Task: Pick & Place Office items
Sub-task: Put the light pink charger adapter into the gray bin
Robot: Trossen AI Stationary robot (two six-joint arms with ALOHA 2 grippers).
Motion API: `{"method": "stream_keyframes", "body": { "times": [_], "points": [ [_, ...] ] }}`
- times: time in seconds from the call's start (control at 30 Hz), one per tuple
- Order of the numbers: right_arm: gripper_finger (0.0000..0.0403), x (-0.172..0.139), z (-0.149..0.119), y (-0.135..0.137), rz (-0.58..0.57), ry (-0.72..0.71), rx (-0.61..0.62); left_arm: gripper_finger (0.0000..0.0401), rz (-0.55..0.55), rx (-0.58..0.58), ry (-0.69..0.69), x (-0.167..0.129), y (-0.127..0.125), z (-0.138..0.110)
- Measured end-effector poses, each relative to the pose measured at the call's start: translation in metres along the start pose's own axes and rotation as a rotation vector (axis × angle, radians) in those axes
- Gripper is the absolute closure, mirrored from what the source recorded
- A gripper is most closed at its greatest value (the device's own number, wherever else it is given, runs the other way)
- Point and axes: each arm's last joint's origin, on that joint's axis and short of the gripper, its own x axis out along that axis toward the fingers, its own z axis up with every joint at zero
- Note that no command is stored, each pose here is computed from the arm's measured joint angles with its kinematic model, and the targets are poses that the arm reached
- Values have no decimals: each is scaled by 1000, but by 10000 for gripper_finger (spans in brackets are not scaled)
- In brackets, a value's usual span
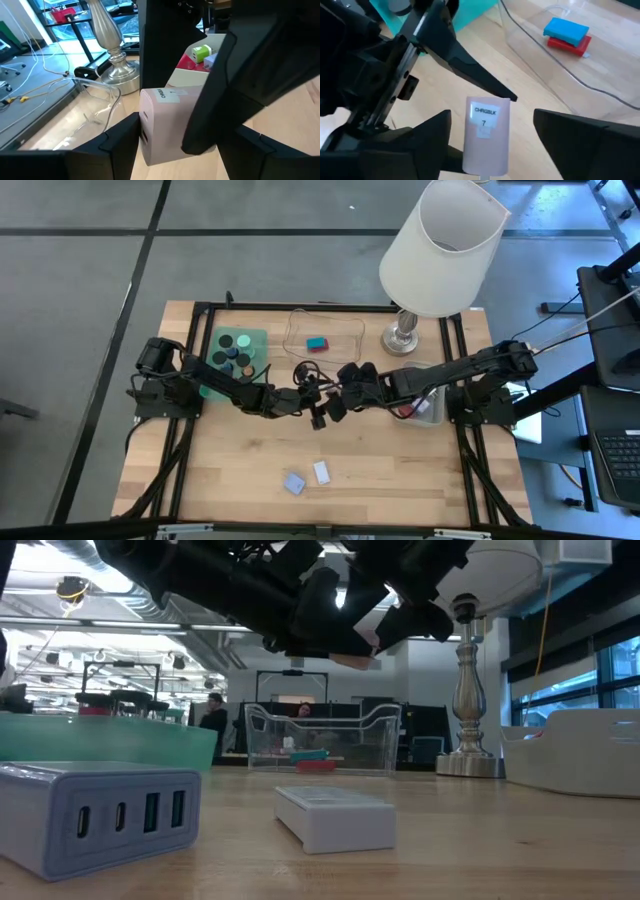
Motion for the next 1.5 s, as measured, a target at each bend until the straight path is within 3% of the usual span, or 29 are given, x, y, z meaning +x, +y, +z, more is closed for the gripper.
{"method": "stream_keyframes", "body": {
  "times": [0.17, 0.4, 0.8, 1.03, 1.27, 1.5],
  "points": [
    [170, 0, 0, -1, -14, -7, -12, 173, 0, -7, -10, 0, 0, 1],
    [285, 0, 2, 0, -5, -19, -27, 163, 10, -13, -20, 0, 1, 2],
    [286, -7, 4, -9, -16, 33, -112, 97, -30, -44, -20, -1, -2, 2],
    [286, -52, 4, -47, -195, 164, -99, 82, -32, -52, 4, -4, -1, 3],
    [286, -94, -22, -80, -467, 283, -59, 84, -55, -54, 30, -9, -9, 0],
    [286, -92, -68, -109, -533, 371, 54, 84, -74, -36, 60, -14, -16, -4]
  ]
}}
